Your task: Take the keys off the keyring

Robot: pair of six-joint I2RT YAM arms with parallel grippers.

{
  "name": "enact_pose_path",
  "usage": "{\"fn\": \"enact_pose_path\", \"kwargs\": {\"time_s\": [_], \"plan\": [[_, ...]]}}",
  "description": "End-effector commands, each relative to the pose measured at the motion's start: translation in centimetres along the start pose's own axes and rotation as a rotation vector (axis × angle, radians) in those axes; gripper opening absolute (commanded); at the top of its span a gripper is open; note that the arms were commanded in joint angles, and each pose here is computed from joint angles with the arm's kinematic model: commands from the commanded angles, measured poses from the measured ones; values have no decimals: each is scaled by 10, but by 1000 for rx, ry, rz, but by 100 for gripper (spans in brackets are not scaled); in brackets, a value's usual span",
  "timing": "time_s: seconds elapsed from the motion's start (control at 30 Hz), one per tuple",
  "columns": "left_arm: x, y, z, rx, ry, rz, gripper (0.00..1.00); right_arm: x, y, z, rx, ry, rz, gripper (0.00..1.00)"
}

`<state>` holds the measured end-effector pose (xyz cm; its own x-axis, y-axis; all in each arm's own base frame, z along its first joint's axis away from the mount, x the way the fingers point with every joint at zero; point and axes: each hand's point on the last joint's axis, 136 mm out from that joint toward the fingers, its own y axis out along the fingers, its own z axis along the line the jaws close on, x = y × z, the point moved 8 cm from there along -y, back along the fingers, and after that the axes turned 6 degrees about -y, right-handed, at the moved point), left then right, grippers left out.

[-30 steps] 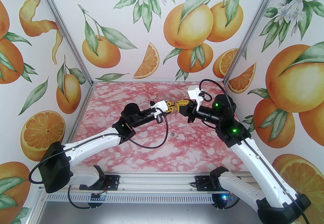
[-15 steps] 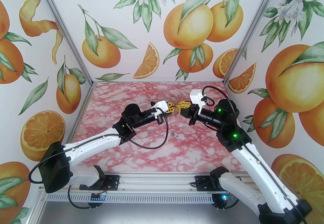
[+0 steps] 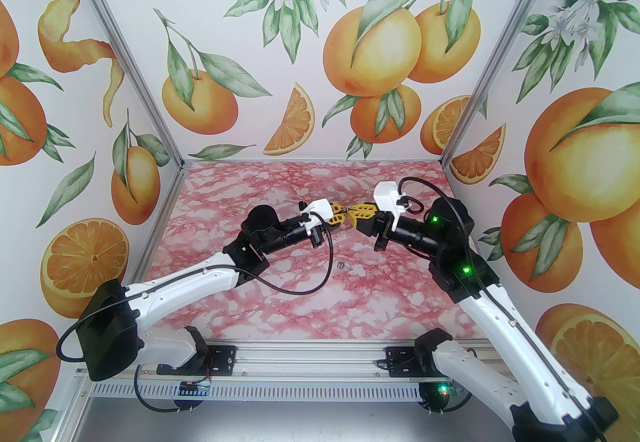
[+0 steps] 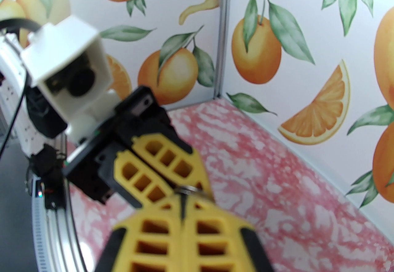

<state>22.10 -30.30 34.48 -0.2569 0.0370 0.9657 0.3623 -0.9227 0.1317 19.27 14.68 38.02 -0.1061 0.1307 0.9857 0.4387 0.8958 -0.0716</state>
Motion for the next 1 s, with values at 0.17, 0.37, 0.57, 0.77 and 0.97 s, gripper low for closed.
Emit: {"fn": "enact_pose_path", "kwargs": {"time_s": [0.17, 0.37, 0.57, 0.77, 0.97], "plan": [[38, -2, 27, 143, -4, -86, 0, -11, 4, 28, 86, -104, 139, 0], [41, -3, 26, 128, 9, -69, 0, -15, 6, 22, 6, -149, 192, 0], [41, -4, 25, 118, 16, -72, 0, -6, 11, 15, -35, -98, 131, 0], [33, -5, 26, 137, 12, -63, 4, 1, 12, 0, -96, -4, 54, 0], [23, -7, 22, 125, 10, -46, 20, 10, 16, -13, -87, 88, -9, 0]]}}
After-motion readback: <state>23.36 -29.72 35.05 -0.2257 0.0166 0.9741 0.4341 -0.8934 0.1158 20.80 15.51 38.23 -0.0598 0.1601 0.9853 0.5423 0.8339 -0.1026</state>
